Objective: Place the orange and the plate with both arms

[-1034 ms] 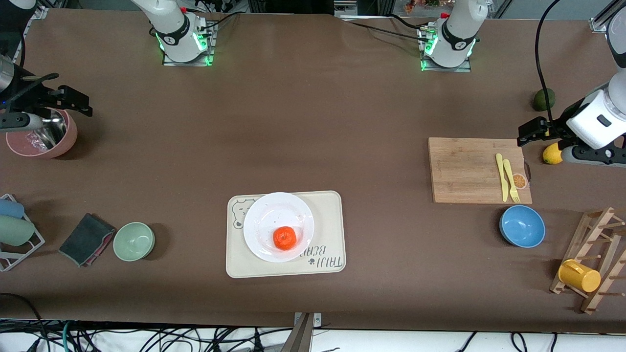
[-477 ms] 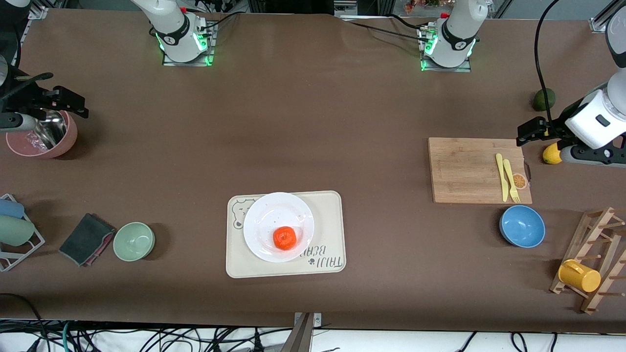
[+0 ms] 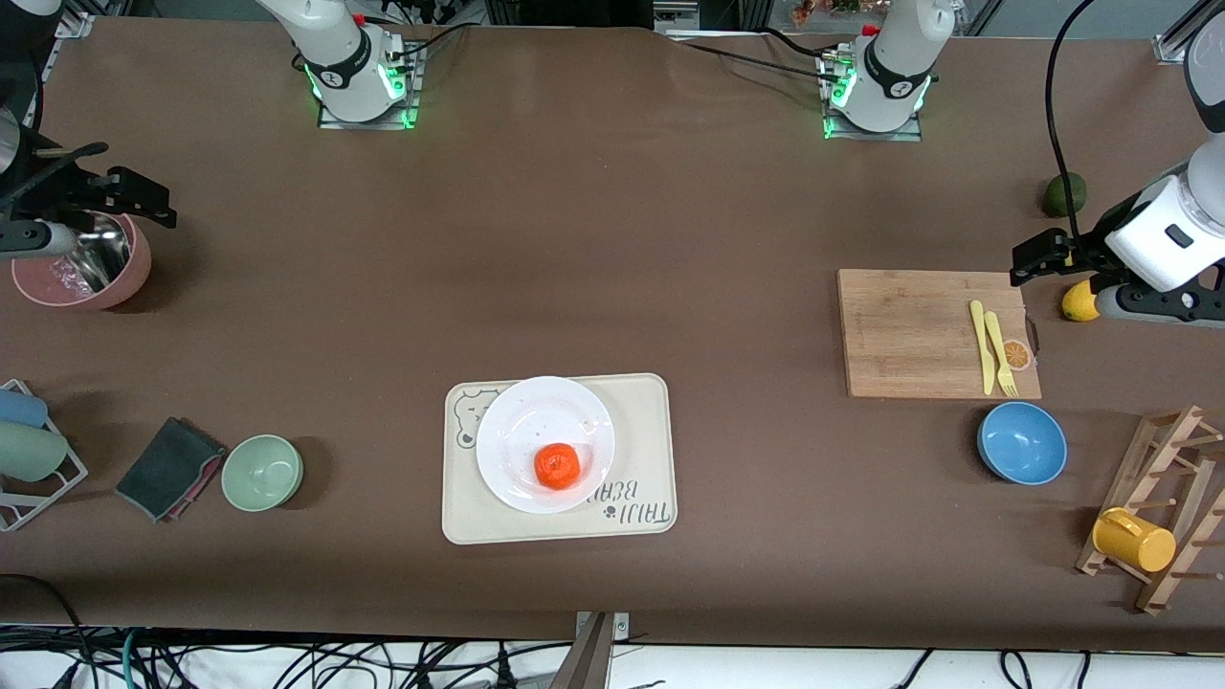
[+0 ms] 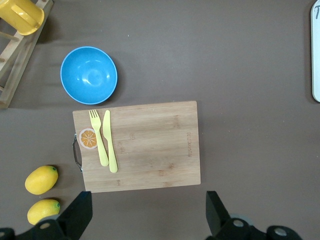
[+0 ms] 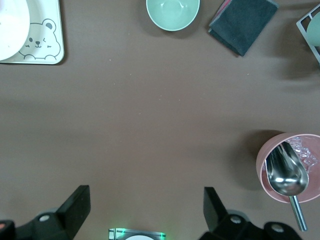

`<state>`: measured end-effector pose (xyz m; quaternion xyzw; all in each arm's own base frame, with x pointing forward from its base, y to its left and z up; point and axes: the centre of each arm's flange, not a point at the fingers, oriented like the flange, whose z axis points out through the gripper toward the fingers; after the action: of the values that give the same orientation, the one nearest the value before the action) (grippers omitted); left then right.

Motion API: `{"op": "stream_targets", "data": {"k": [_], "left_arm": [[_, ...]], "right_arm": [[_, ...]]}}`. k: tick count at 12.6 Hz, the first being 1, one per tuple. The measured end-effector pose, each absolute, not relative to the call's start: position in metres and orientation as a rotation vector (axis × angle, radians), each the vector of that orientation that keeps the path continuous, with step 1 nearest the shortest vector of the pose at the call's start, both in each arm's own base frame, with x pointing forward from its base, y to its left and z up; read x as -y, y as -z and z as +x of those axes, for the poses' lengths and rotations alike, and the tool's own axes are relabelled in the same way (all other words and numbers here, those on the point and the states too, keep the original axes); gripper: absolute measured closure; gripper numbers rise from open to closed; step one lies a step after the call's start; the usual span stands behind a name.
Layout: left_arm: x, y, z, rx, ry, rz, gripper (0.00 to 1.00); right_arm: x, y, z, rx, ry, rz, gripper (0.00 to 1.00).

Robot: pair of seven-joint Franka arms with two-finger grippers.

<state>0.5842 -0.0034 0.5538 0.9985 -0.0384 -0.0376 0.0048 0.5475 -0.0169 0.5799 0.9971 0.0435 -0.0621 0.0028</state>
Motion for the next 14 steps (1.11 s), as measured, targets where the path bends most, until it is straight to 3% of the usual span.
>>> {"op": "stream_targets", "data": {"k": [14], "left_arm": [[0.0035,-0.5538,0.5842,0.121,0.118,3.127,0.0]], "right_arm": [[0.0189,-0.5793,0.5469,-0.131,0.203,3.127,0.0]]}}
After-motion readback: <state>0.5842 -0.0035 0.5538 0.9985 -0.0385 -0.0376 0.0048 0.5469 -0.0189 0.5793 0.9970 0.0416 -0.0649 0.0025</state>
